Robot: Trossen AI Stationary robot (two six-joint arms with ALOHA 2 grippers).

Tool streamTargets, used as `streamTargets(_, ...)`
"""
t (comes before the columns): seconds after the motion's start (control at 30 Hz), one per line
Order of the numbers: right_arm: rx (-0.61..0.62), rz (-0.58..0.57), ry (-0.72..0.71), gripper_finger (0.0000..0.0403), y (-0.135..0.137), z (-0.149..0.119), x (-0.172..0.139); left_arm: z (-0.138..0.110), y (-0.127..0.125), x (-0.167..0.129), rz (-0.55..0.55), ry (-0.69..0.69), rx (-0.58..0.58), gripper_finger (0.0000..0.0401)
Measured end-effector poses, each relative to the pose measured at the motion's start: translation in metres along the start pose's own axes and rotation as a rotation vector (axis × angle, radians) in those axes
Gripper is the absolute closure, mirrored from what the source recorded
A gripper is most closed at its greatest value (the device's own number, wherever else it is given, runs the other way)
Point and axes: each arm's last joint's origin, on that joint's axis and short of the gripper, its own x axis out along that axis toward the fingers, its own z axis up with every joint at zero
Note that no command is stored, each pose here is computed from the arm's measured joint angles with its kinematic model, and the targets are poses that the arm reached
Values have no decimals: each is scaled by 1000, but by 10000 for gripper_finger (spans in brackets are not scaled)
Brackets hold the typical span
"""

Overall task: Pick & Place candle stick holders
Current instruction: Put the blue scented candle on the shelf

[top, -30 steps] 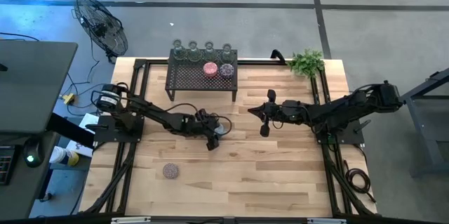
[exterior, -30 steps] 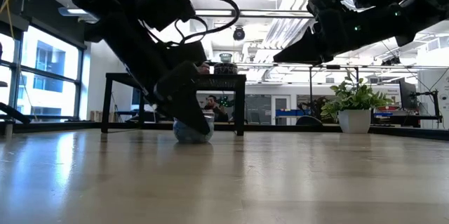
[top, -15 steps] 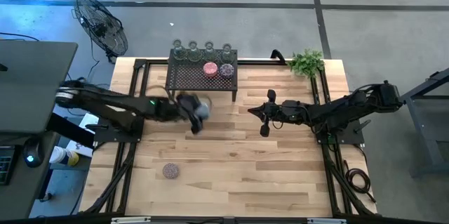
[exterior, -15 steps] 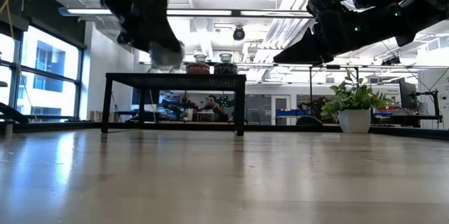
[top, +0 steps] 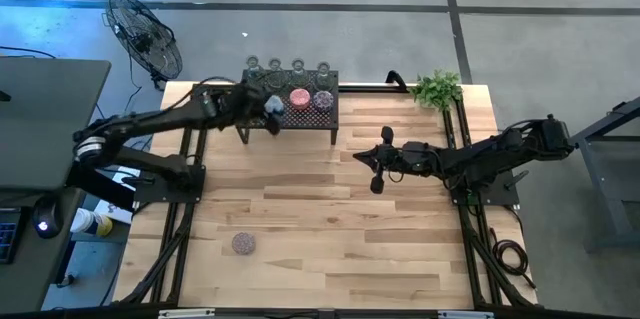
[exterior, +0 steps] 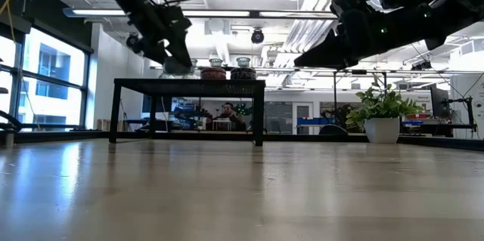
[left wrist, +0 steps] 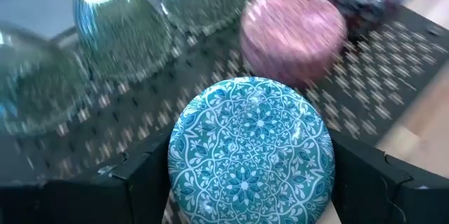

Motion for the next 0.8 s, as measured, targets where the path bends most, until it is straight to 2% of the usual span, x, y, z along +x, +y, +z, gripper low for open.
streamTargets(0.13, -5, -6, 0, 401, -1, 0, 0, 13, 6, 19, 11, 32, 8, 108)
streamTargets(0.37, -9, -2, 1, 400, -1, 0, 0, 14, 11, 37, 24, 73, -1, 107)
streamTargets(0.8, -10, -1, 1, 402, 0, 0, 0, 16, 14, 40, 54, 51, 13, 107)
